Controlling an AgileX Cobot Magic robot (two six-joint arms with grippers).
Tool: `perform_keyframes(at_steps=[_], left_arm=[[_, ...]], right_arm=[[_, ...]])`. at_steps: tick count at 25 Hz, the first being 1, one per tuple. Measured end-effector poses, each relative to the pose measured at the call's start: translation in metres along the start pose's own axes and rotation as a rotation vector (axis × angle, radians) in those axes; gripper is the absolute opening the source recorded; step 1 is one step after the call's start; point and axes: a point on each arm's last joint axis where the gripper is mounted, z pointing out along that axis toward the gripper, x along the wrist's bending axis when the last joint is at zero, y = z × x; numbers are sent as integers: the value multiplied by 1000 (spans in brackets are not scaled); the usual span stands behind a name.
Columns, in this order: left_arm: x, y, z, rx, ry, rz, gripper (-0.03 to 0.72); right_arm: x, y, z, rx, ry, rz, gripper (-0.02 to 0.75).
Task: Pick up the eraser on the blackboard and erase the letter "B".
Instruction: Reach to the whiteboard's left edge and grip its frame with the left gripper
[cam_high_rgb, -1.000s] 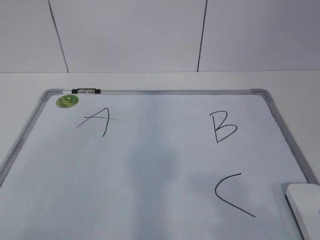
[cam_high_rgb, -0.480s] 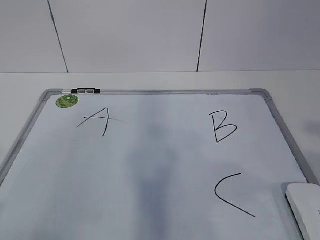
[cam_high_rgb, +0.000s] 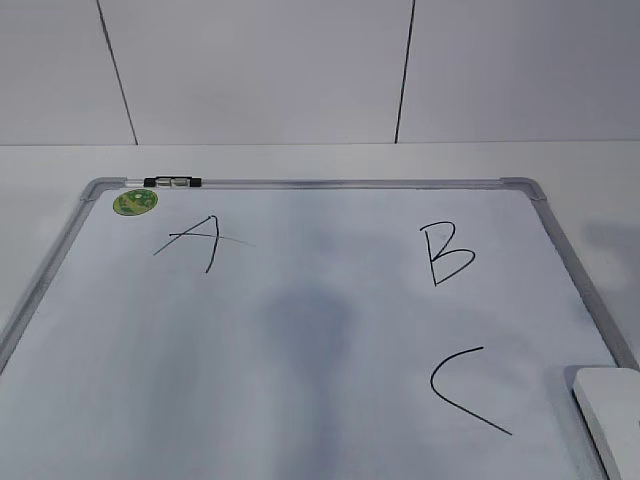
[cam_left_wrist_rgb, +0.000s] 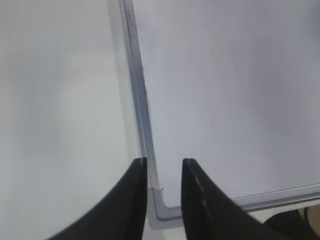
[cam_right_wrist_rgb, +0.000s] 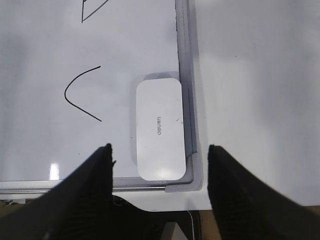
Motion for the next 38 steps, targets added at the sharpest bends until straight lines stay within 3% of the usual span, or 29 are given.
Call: perform_keyframes(at_steps=[6, 10, 11, 17, 34, 38], left_arm=[[13, 81, 54, 175, -12, -26, 190], [18, 97, 82, 249, -16, -36, 190], [23, 105, 107, 313, -17, -45, 190], [31, 113, 150, 408, -18, -58, 190], [42, 129, 209, 411, 4, -60, 241], [44, 124, 225, 454, 2, -65, 241]], right_arm=[[0, 0, 0, 2, -1, 0, 479], [0, 1, 1, 4, -2, 0, 479], [0, 1, 1, 6, -2, 0, 480], [0, 1, 1, 6, 0, 1, 481], [0, 1, 1, 6, 3, 0, 482], [0, 1, 1, 7, 4, 0, 482]])
